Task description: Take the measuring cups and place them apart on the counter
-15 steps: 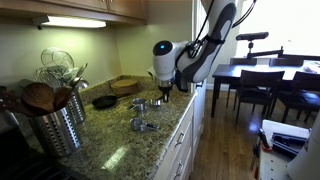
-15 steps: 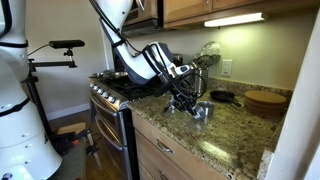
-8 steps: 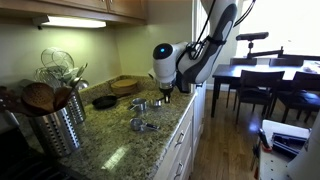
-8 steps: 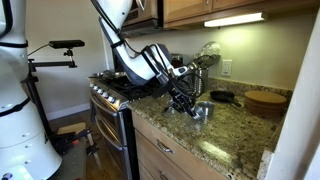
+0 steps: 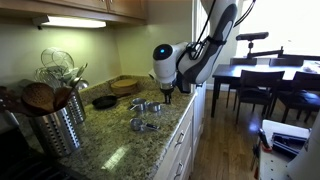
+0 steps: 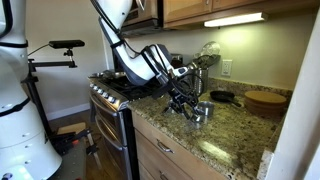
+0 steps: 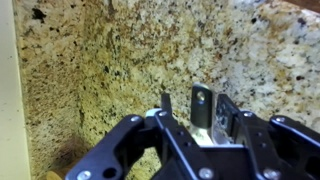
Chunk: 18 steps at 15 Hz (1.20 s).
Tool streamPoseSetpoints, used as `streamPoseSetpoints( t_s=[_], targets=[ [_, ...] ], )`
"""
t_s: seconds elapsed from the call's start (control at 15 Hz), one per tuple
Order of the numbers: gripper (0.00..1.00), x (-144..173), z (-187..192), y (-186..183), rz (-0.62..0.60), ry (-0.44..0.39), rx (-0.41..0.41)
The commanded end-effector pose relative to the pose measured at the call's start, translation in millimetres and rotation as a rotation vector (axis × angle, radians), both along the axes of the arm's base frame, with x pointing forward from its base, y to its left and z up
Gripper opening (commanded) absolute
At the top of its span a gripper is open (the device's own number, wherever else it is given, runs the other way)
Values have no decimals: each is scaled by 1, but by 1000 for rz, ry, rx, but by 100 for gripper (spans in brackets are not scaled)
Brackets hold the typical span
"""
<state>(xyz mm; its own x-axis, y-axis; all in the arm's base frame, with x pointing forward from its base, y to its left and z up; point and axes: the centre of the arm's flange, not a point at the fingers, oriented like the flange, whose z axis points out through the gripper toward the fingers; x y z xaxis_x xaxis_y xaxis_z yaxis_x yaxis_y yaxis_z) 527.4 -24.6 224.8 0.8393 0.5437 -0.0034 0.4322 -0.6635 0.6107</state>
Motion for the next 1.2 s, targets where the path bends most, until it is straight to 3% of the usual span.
streamPoseSetpoints(
  t_s=[0.0, 0.13, 0.27, 1.07, 1.13],
  targets=[
    [82, -12, 4, 1, -21, -13, -27],
    [95, -13, 5, 0, -23, -12, -29],
    [100, -13, 7, -1, -26, -7, -18],
    [100, -17, 54, -1, -126, 54, 217],
    [100, 1, 28, 1, -125, 48, 182]
  ],
)
